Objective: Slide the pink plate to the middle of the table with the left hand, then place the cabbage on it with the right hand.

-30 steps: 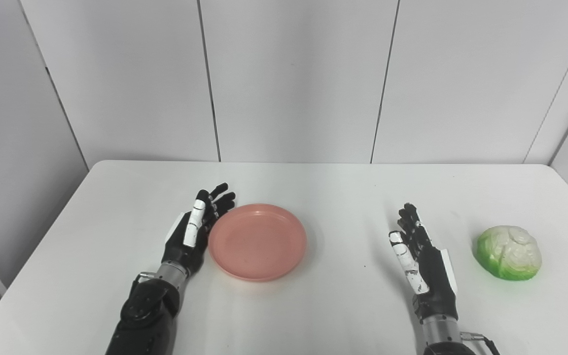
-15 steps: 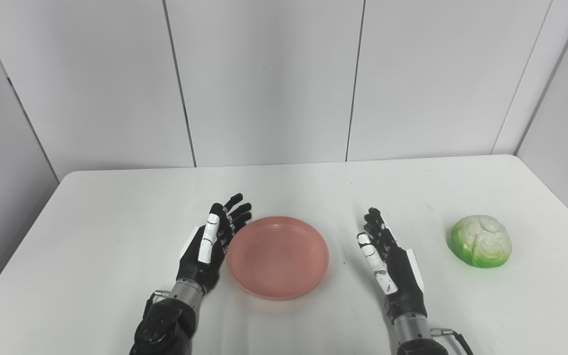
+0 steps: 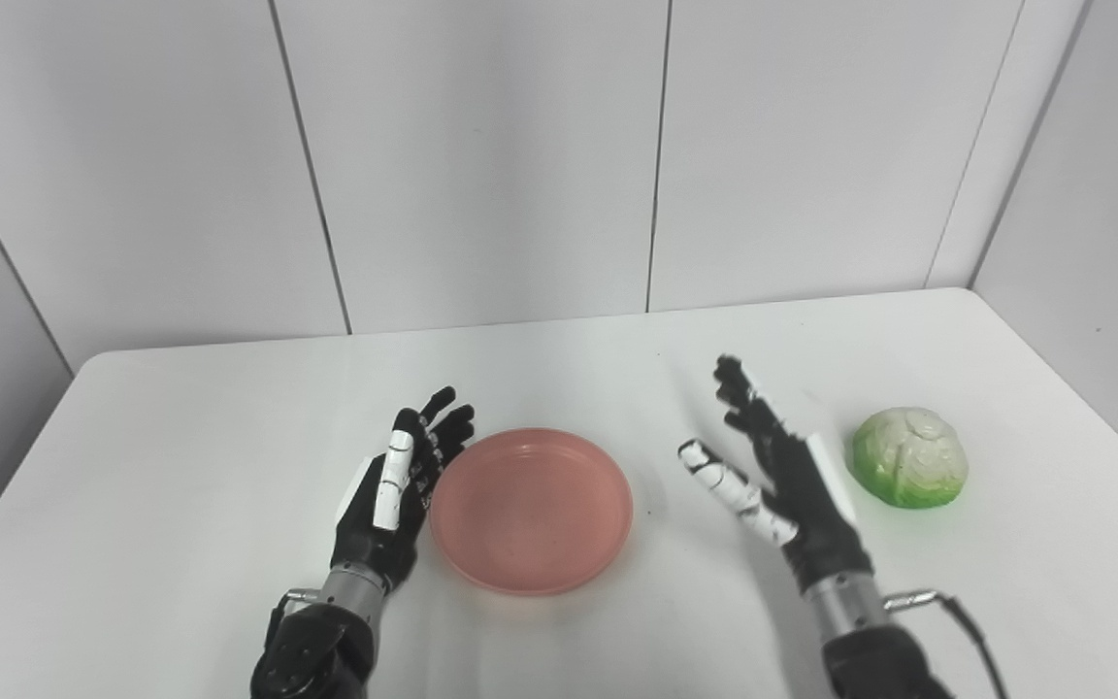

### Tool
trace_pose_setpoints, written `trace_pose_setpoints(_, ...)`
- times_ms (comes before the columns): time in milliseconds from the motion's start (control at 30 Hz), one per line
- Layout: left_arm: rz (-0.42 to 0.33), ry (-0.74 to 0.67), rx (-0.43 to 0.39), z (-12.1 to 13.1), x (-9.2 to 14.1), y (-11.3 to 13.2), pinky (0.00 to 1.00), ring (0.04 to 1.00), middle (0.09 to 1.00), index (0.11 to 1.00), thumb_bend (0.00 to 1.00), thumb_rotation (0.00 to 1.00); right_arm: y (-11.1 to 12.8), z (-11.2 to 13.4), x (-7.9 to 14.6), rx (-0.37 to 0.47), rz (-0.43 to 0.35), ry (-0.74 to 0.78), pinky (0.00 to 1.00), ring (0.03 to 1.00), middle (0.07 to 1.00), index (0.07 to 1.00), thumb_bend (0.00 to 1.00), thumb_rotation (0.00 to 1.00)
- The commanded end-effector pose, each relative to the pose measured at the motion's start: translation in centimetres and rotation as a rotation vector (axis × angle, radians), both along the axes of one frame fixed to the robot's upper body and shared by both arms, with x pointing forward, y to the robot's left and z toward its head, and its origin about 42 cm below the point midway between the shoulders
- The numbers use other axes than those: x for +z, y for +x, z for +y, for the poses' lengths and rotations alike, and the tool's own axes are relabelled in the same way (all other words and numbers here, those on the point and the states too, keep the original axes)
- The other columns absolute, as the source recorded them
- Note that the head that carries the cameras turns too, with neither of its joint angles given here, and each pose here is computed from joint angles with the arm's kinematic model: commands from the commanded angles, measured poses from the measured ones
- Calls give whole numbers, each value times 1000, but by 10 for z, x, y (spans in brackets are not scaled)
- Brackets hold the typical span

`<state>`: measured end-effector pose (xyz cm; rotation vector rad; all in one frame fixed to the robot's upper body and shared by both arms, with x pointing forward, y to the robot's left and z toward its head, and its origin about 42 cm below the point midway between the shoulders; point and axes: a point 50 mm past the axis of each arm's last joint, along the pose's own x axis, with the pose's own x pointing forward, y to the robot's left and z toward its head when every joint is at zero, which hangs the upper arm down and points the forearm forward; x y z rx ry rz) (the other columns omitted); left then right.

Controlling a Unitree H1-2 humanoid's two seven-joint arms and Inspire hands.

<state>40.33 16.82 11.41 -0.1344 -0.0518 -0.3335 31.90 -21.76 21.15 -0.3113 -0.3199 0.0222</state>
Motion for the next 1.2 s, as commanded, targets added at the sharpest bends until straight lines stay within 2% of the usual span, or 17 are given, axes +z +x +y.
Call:
trace_pose_setpoints(0,19,2,-6,-9,-12,-5,991,929,906,912,763,1000,2,-10,26,2,-59,-39,867,912,935,935,617,695)
trace_pose_setpoints(167,10,21,-4,-9,-13,-3,1000,933,913,918,754,1000,2,-40,48,-29,-75,-127,862,912,935,939,617,656)
trace_pose_setpoints(233,6,27,-5,-9,-13,-2,1000,934,913,918,755,1000,4,-52,56,-55,-65,-163,866,914,930,936,667,651)
trace_pose_setpoints(300,1,30,-7,-7,-13,-1,1000,937,916,923,749,1000,6,-62,61,-73,-53,-194,822,893,915,922,702,579)
trace_pose_setpoints(433,-8,28,-15,1,-13,3,1000,942,917,925,756,1000,17,-98,69,-158,33,-413,826,883,896,909,817,546)
trace_pose_setpoints(500,-4,29,-16,5,-13,5,1000,939,913,923,758,1000,20,-109,72,-183,77,-472,826,878,891,902,853,536)
trace_pose_setpoints(667,-14,35,-19,14,-13,9,1000,945,922,936,752,1000,26,-128,73,-206,154,-597,788,879,889,889,886,482)
trace_pose_setpoints(767,-13,30,-12,17,-15,11,983,928,910,924,767,1000,29,-136,74,-218,196,-652,833,907,910,888,920,448)
trace_pose_setpoints(867,-12,24,-11,19,-16,13,967,920,905,916,774,1000,33,-144,76,-218,215,-698,836,920,926,896,980,472)
trace_pose_setpoints(1067,-17,28,-27,24,-17,13,999,940,919,935,780,1000,44,-161,84,-236,270,-805,870,945,940,917,1000,378)
trace_pose_setpoints(1167,-20,32,-24,24,-17,13,990,934,920,935,777,1000,46,-166,86,-250,292,-851,877,951,942,926,1000,369)
